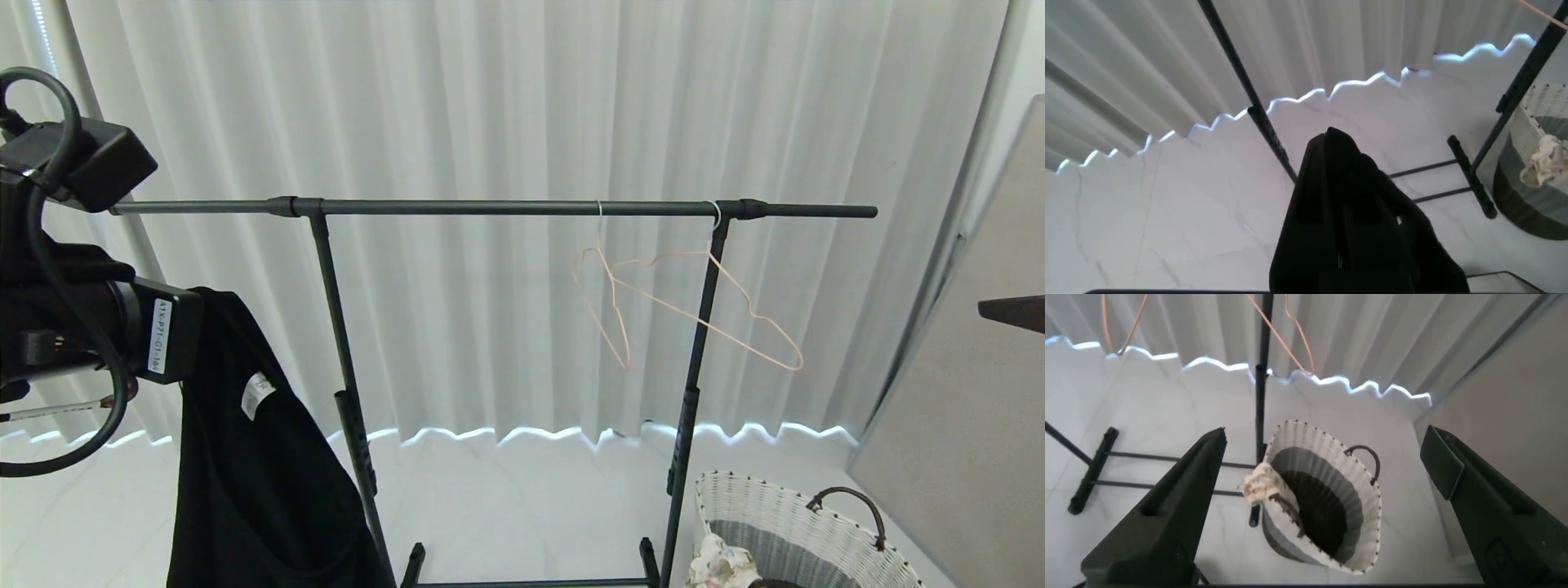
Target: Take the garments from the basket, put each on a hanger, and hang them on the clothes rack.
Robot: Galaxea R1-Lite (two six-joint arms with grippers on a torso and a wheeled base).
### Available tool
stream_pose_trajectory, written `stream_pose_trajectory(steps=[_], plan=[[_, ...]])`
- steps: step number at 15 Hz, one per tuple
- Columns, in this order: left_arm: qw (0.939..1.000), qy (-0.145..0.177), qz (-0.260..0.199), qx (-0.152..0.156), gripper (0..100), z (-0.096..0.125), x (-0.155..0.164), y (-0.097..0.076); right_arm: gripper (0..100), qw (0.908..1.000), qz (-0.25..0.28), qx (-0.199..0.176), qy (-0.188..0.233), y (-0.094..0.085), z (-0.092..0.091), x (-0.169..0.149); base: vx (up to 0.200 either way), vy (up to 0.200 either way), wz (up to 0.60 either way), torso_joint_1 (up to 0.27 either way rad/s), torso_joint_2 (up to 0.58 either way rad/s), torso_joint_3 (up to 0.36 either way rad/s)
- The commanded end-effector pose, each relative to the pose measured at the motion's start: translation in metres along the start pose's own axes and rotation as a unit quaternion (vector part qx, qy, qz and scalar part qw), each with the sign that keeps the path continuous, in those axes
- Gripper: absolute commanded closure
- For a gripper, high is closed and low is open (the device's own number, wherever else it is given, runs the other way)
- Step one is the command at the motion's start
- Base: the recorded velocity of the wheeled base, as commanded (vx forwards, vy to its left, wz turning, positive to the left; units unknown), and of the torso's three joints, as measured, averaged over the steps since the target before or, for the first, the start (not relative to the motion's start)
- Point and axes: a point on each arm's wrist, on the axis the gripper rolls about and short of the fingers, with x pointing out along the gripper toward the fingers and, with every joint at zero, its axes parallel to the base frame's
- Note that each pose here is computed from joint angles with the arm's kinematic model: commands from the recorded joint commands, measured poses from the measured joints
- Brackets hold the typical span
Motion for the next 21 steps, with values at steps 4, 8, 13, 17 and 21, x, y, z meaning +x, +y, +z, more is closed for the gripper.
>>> stream_pose_trajectory(steps=[4, 8, 13, 17, 21], plan=[[1.0000, 0.004, -0.003, 0.003, 100, -0.001, 0.001, -0.001, 0, 1.0000, 0.009, -0.002, 0.003, 0.000, 0.000, 0.002, 0.200, 0.000, 0.00, 0.001, 0.00, 0.005], [1.0000, 0.002, -0.002, 0.003, 100, -0.001, 0.001, -0.001, 0, 0.9999, 0.011, -0.002, 0.009, 0.001, 0.000, 0.007, 0.200, 0.000, 0.00, 0.002, 0.00, 0.002], [1.0000, 0.001, -0.002, 0.004, 100, -0.001, 0.000, -0.001, 0, 0.9996, 0.018, -0.001, 0.021, 0.001, 0.000, 0.017, 0.200, 0.000, 0.00, 0.000, 0.00, 0.002], [1.0000, 0.002, -0.002, 0.004, 100, -0.001, 0.001, -0.001, 0, 0.9990, 0.020, -0.001, 0.039, 0.002, -0.001, 0.030, 0.200, 0.000, 0.00, 0.002, 0.00, 0.006], [1.0000, 0.005, -0.003, 0.004, 100, -0.002, 0.002, -0.001, 0, 0.9972, 0.040, 0.005, 0.062, 0.000, -0.002, 0.057, 0.000, 0.000, 0.00, 0.000, 0.00, 0.000]])
